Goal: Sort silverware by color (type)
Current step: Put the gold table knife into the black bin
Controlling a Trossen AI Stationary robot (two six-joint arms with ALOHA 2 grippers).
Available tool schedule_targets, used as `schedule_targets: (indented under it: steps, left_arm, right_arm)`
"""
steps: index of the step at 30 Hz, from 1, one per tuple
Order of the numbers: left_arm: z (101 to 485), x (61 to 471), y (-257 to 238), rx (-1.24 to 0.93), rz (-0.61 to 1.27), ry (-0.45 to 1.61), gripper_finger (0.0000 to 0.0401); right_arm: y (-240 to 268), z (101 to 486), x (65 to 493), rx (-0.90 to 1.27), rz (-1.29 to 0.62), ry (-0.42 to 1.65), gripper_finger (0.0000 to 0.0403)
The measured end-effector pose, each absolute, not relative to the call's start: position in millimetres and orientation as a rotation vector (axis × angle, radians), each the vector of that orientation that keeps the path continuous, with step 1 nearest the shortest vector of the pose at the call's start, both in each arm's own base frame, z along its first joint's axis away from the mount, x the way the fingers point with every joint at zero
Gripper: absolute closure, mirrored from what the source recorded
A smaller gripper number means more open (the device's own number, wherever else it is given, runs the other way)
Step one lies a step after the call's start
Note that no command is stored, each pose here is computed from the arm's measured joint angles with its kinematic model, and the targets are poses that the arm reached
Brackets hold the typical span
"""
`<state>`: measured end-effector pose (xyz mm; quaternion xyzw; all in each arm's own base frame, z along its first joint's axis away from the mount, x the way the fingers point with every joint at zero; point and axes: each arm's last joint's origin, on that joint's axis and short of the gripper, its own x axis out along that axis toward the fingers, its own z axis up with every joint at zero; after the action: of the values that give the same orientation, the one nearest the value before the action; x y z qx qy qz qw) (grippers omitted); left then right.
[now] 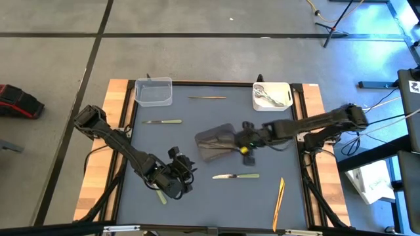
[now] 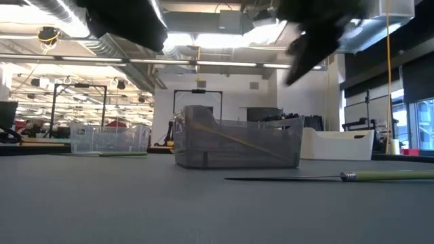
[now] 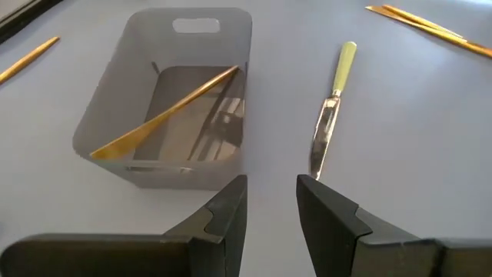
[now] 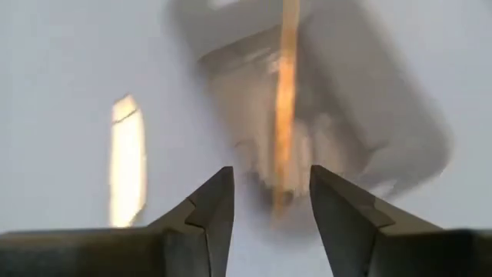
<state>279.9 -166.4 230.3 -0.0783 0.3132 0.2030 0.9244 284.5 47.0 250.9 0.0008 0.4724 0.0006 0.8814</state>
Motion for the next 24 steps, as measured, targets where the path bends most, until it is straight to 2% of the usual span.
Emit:
schedule_targets:
  steps: [5, 16, 24]
  left_arm:
    - [231, 282, -171, -0.145, 0.383, 0.623, 0.0292]
    - [239, 291, -190, -0.108, 0.215, 0.518, 0.0292]
    - [234, 302, -206, -0.114, 0.058, 0.482, 0.0292]
  right_arm:
    - [75, 262, 241, 0.010, 0.075, 1.064, 0.0248]
    - [133, 211, 167, 0.124, 0.230, 1.338, 0.0248]
    - [172, 199, 136, 0.255, 0.213, 1.298, 0.0249]
